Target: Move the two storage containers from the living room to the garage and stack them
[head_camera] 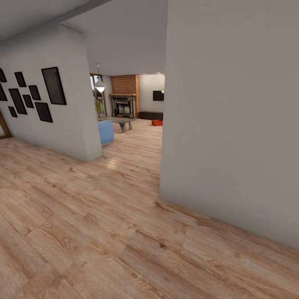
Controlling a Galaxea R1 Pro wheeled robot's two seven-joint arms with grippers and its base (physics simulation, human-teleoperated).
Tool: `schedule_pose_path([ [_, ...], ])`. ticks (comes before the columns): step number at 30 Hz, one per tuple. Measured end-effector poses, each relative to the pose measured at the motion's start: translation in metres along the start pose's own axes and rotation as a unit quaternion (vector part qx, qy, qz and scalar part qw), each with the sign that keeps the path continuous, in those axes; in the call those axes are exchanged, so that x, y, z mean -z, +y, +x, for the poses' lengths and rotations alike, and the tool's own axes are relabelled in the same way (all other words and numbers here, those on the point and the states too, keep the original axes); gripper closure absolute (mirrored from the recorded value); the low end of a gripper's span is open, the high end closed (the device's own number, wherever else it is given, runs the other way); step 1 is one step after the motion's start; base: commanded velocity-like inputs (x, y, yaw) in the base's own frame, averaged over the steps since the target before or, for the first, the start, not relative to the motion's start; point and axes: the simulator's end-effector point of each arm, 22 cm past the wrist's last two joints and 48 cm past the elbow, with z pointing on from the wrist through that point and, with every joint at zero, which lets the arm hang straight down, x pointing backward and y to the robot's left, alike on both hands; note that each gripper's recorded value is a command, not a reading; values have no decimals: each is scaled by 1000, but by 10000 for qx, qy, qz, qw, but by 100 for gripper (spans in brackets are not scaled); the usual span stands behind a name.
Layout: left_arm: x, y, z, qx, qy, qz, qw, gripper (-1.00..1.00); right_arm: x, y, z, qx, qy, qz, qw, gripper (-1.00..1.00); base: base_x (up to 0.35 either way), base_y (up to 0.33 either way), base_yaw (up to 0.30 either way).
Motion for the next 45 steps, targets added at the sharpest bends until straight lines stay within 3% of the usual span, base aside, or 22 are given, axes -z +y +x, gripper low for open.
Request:
schedule_pose_path([
  [19, 0, 0, 1, 1, 11, -2, 10000, -100, 0, 1, 0, 0, -6, -4, 10000, -100, 309, 95, 11],
  [45, 0, 1, 1, 4, 15, -8, 10000, -100, 0, -1, 1, 26, 7, 3, 10000, -100, 317, 88, 235],
])
